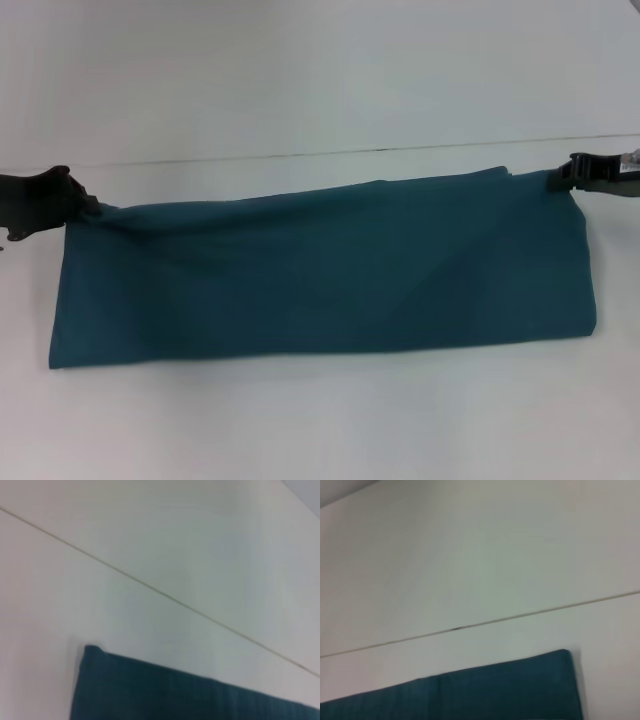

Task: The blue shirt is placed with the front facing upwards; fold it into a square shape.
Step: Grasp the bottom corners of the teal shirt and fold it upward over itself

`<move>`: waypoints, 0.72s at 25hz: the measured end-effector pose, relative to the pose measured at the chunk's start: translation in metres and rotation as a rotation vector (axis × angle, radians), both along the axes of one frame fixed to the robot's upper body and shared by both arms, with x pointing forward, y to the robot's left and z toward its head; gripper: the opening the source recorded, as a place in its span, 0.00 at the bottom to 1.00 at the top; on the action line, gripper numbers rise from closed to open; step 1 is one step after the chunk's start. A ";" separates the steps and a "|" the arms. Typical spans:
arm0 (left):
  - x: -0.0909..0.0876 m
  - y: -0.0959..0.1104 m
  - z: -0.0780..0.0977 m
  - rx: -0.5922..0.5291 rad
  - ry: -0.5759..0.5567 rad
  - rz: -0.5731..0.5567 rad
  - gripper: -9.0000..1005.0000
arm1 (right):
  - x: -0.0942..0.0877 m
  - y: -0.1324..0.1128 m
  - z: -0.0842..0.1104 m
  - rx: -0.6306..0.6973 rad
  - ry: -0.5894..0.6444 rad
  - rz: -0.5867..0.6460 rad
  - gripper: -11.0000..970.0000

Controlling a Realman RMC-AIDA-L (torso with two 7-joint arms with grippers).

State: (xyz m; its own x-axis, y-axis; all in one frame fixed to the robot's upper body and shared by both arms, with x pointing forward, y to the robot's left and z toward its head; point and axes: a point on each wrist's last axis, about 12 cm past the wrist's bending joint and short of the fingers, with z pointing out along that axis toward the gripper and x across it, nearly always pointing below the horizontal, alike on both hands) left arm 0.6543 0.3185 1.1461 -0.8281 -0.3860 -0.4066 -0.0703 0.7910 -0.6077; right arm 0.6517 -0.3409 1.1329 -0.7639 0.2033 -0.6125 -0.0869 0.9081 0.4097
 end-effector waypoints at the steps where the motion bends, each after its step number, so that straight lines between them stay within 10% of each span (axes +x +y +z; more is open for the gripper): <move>1: 0.001 0.000 -0.001 -0.001 -0.002 0.010 0.06 | 0.000 0.000 -0.002 -0.007 0.001 -0.003 0.05; 18: 0.002 -0.012 -0.019 -0.022 0.007 0.094 0.06 | 0.030 0.039 -0.010 -0.175 -0.062 0.004 0.05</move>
State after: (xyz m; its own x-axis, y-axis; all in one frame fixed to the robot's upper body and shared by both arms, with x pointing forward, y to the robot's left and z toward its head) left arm 0.6565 0.3064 1.1271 -0.7903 -0.4711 -0.3919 -0.1481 0.7674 -0.6238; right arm 0.6821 -0.3022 1.1230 -0.7240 0.0869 -0.6843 -0.1108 0.9645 0.2397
